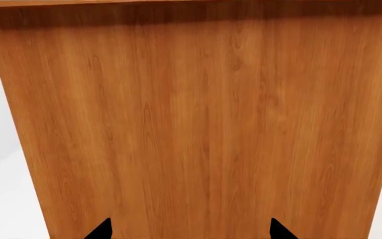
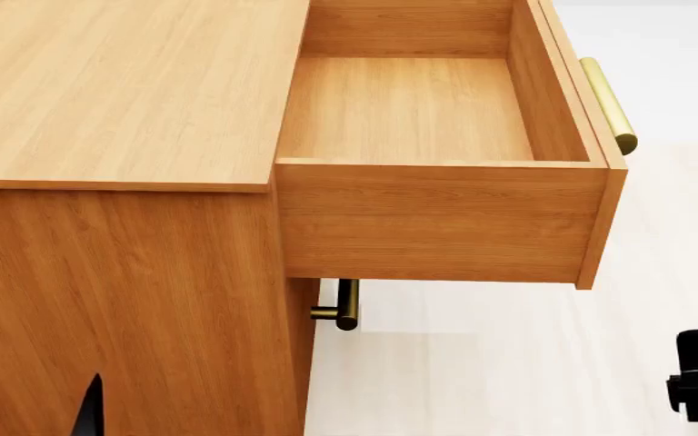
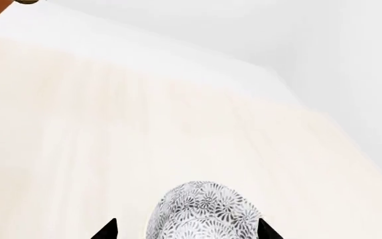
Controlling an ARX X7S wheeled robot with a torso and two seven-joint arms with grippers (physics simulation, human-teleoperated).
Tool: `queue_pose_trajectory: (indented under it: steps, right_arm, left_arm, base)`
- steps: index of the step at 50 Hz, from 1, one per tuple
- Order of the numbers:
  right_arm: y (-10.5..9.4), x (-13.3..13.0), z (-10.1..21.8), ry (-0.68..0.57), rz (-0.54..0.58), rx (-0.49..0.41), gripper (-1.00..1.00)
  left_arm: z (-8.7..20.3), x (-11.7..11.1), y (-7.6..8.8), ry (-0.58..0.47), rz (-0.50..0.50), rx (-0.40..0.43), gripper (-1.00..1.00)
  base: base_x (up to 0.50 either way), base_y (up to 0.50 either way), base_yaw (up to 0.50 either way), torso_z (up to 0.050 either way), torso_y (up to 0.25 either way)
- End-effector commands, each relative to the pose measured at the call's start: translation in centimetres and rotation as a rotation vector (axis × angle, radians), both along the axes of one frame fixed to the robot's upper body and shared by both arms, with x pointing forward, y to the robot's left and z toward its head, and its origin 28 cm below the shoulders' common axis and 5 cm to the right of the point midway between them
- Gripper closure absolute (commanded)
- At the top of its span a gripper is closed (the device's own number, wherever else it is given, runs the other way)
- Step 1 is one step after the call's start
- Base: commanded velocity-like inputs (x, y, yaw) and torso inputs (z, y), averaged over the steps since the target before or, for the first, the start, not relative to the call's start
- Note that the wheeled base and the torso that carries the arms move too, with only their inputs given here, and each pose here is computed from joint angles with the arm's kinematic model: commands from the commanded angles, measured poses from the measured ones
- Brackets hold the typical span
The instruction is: Put the bowl on top of the cabinet.
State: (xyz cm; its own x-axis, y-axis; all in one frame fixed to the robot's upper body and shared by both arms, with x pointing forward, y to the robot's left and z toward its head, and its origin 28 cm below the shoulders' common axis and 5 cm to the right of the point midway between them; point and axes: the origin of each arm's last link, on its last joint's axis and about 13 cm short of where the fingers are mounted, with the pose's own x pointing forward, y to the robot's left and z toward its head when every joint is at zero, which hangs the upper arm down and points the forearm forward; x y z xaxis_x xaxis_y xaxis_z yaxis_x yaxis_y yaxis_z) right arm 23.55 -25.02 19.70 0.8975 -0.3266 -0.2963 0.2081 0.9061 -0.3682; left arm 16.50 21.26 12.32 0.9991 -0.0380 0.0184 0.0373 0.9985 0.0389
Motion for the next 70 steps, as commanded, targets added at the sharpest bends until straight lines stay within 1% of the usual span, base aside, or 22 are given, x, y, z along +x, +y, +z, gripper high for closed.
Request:
queue_pose_trajectory:
  steps: [1,4,11,20,26,35,38,47,53,59,60,61,62,66,70]
  right_arm:
    - [-0.7,2.6,-0.9,0.085,-0.038,0.025,-1.00]
    - [-0.7,2.9,-1.6,0.098,-0.035,0.019,-1.00]
    - [-0.8,3.9,-3.3,0.169,-0.057,0.013,-1.00]
    - [-0.7,6.2,-5.8,0.246,-0.060,0.001,-1.00]
    - [-0.6,7.1,-7.3,0.287,-0.057,-0.005,-1.00]
    - [-0.8,7.4,-8.7,0.315,-0.063,0.005,-1.00]
    - [-1.2,7.3,-9.6,0.330,-0.076,0.019,-1.00]
    - [-2.1,6.6,-10.6,0.339,-0.118,0.045,-1.00]
    - [-2.3,6.4,-10.4,0.328,-0.130,0.053,-1.00]
    - [-2.0,6.5,-10.4,0.315,-0.118,0.050,-1.00]
    - [-2.1,6.6,-10.3,0.303,-0.151,0.049,-1.00]
    - [-1.9,6.5,-10.3,0.299,-0.120,0.064,1.00]
    - [-1.8,6.5,-10.3,0.298,-0.102,0.052,1.00]
    - [-1.6,6.6,-10.2,0.299,-0.094,0.043,1.00]
    - [-1.8,6.8,-10.3,0.296,-0.094,0.042,1.00]
  left_arm:
    - [-0.3,0.0,0.1,0.006,0.000,0.003,-1.00]
    - [-0.3,0.1,0.0,0.006,-0.002,0.002,-1.00]
    - [-0.8,0.3,0.1,0.016,-0.002,0.000,-1.00]
    - [-1.1,0.4,0.2,0.020,-0.003,0.001,-1.00]
    - [-1.4,0.3,0.3,0.027,-0.009,0.003,-1.00]
    - [-1.4,0.0,0.3,0.029,-0.014,0.006,-1.00]
    - [-1.3,0.0,0.2,0.025,-0.015,0.007,-1.00]
    - [-1.3,0.0,0.2,0.027,-0.016,0.007,-1.00]
    - [-1.3,0.1,0.2,0.027,-0.016,0.009,-1.00]
    - [-1.5,0.1,0.1,0.030,-0.019,0.010,-1.00]
    - [-1.5,0.1,0.2,0.031,-0.018,0.010,-1.00]
    - [-1.5,0.2,0.2,0.031,-0.016,0.010,-1.00]
    - [-1.5,0.1,0.2,0.032,-0.015,0.010,-1.00]
    - [-1.6,0.1,0.3,0.032,-0.013,0.009,-1.00]
    - [-1.7,0.1,0.3,0.036,-0.015,0.008,-1.00]
  base:
    - [0.00,0.00,0.00,0.000,0.000]
    - [0.00,0.00,0.00,0.000,0.000]
    - [0.00,0.00,0.00,0.000,0.000]
    - [0.00,0.00,0.00,0.000,0.000]
    - [0.00,0.00,0.00,0.000,0.000]
    - [0.00,0.00,0.00,0.000,0.000]
    - [0.00,0.00,0.00,0.000,0.000]
    - [0.00,0.00,0.00,0.000,0.000]
    - [0.00,0.00,0.00,0.000,0.000]
    - [0.00,0.00,0.00,0.000,0.000]
    - [0.00,0.00,0.00,0.000,0.000]
    - [0.00,0.00,0.00,0.000,0.000]
    - [0.00,0.00,0.00,0.000,0.000]
    - [0.00,0.00,0.00,0.000,0.000]
    - [0.00,0.00,0.00,0.000,0.000]
